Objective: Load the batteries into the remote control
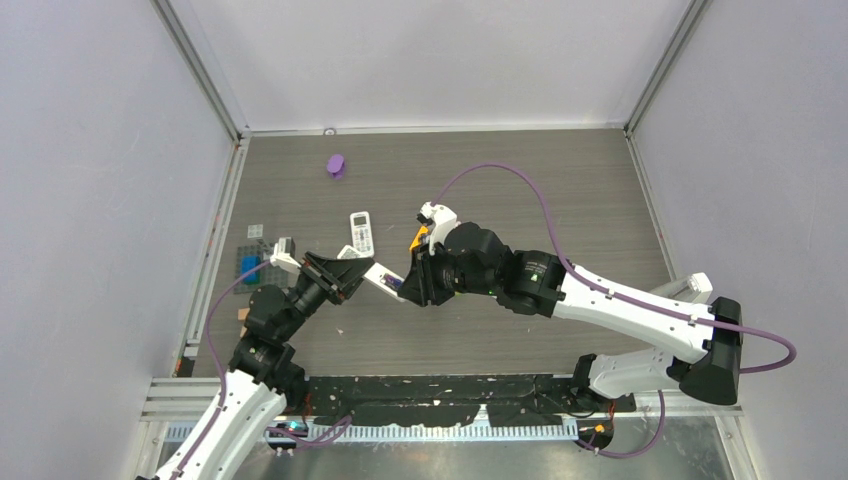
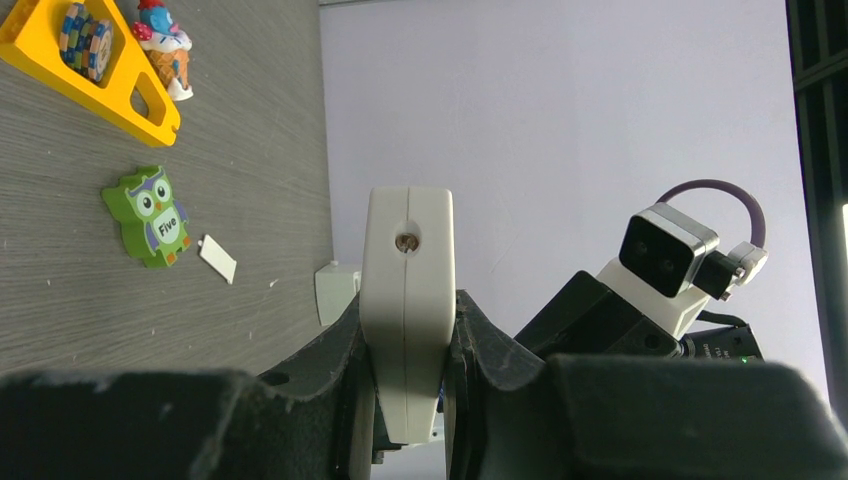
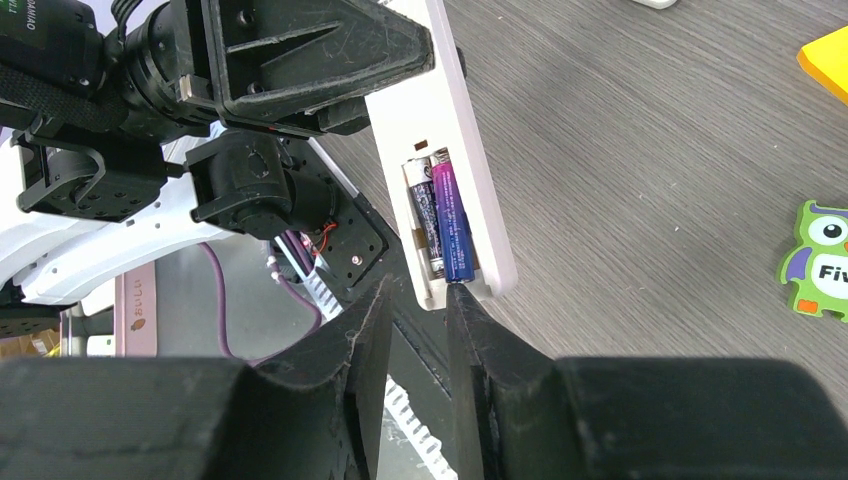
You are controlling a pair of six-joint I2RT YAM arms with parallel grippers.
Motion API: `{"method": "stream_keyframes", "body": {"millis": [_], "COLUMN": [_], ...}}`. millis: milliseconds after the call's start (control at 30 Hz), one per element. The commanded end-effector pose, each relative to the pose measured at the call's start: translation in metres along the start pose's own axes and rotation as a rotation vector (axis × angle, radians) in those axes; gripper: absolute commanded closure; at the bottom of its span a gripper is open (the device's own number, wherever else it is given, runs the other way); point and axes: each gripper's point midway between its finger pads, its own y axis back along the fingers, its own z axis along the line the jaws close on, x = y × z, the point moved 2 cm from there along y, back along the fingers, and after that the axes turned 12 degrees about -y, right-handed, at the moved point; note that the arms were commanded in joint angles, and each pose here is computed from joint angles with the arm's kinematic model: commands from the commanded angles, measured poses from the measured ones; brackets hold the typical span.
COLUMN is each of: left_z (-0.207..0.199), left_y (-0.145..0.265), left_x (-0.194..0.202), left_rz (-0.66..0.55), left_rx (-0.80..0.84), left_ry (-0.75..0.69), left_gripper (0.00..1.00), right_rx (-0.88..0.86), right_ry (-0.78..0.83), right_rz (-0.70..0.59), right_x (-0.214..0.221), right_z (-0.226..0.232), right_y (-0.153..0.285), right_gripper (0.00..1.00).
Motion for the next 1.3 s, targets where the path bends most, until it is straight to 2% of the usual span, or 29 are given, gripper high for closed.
{"method": "stream_keyframes", "body": {"millis": [0,567,700,800,933,1267], "left_z": [-0.013,-0.014,-0.012,-0.009,-0.007,-0.005], "left_y": [0.001,0.003,0.002,0.002,0.001,0.003], "left_x": [-0.003,-0.002,-0.002,-0.004,-0.005,-0.006], "left_rz": [-0.012,-0.005,-0.013,-0.021,-0.035,-0.041], "left_rx": [0.05,0.06,0.05,0.039,0.025,0.017], "left_ry": [-0.022,-0.025,-0.025,-0.022,-0.027,-0.033], "left_gripper": [1.0,1.0,1.0,1.0,1.0,1.0], "right_rx": [-0.041,-0.024,-0.062,-0.109,-0.165,-0.134], "right_ry": [-0.003,0.002,0.004,0.004,-0.008,-0.017], "right_rz": [-0.063,-0.056,-0.059,-0.046,-0.012,-0.021], "right_x": [-0.017,-0.019,-0.02,-0.019,-0.014,-0.016], "right_z": [0.014,0.011,0.017,0.023,0.028,0.019], "right_y": [0.005,-0.008,0.0,0.01,0.02,0.017], "right_gripper": [0.72,0.77,0.73,0.62,0.56,0.56]}}
